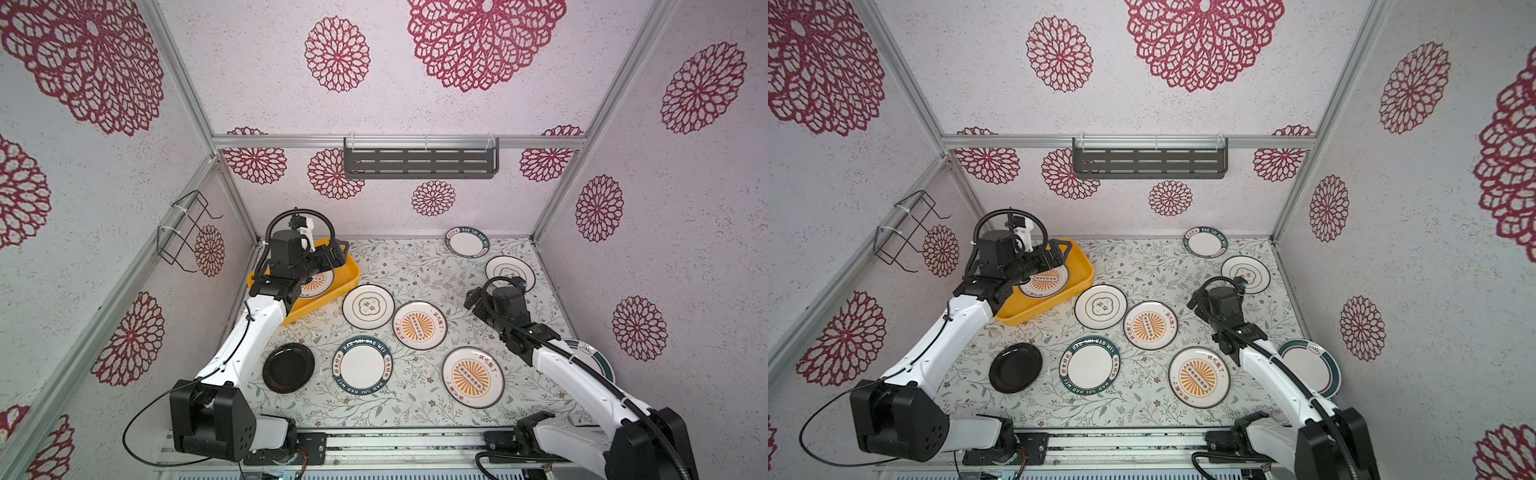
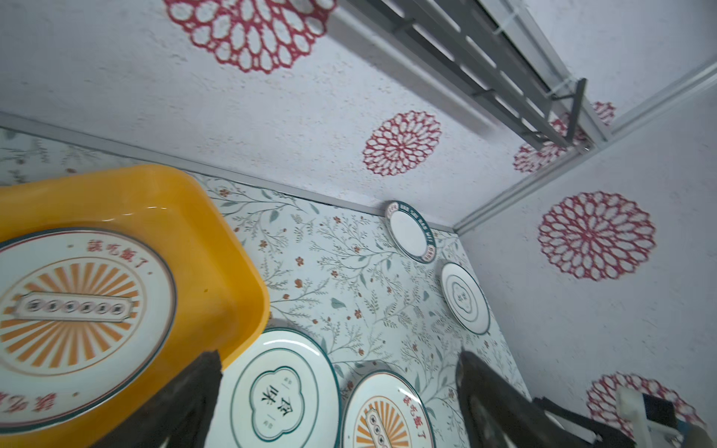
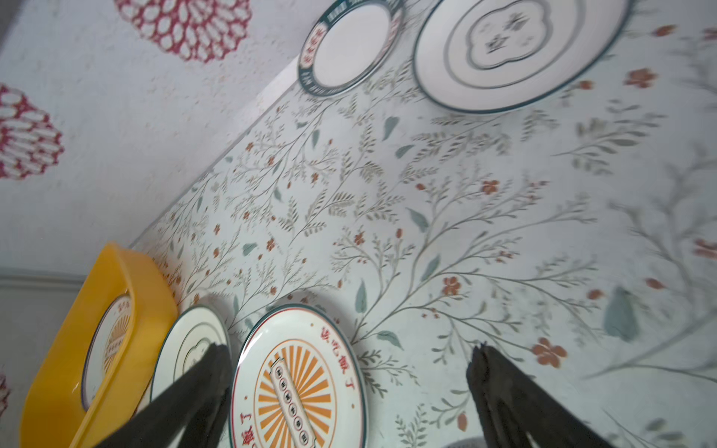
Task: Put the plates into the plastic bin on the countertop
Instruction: 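Reach the right gripper to the green-and-red-rimmed plate while the left arm moves to centre, then grip the green-and-red-rimmed plate's edge with the right gripper and lift it, then carry the raised plate toward the left gripper at table centre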
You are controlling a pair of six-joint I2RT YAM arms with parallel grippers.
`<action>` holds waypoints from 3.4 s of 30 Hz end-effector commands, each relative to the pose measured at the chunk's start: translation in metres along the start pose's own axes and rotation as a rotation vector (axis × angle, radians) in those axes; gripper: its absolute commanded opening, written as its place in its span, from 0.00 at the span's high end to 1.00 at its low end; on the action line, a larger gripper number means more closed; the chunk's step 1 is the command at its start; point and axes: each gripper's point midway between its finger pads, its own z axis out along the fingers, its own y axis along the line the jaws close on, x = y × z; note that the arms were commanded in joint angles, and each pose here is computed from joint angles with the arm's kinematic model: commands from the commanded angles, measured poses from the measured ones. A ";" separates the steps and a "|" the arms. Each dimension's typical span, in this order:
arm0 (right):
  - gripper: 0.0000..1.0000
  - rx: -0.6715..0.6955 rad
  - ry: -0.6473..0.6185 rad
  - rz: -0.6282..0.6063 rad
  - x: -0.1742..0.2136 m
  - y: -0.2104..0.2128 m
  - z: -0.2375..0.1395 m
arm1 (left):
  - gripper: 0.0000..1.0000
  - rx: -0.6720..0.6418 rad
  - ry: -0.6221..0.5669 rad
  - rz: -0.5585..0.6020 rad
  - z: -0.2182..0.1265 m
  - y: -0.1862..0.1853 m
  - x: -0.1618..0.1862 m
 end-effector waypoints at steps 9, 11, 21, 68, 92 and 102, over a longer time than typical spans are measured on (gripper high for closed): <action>0.01 0.193 -0.288 0.356 -0.028 -0.104 -0.042 | 0.03 0.387 0.227 0.137 0.050 -0.121 0.086; 0.01 0.224 -0.303 0.383 -0.030 -0.118 -0.042 | 0.03 0.426 0.246 0.145 0.058 -0.138 0.101; 0.01 0.494 -0.303 0.487 -0.050 -0.201 -0.052 | 0.00 0.547 0.382 0.123 0.087 -0.177 0.149; 0.47 0.498 -0.292 0.976 0.022 -0.332 -0.064 | 0.01 0.552 0.421 0.108 0.101 -0.185 0.153; 1.00 0.380 -0.339 0.963 0.008 -0.312 -0.067 | 0.00 0.549 0.412 0.108 0.096 -0.184 0.152; 1.00 0.169 -0.195 0.731 -0.031 -0.263 -0.058 | 0.02 0.540 0.421 0.120 0.099 -0.184 0.152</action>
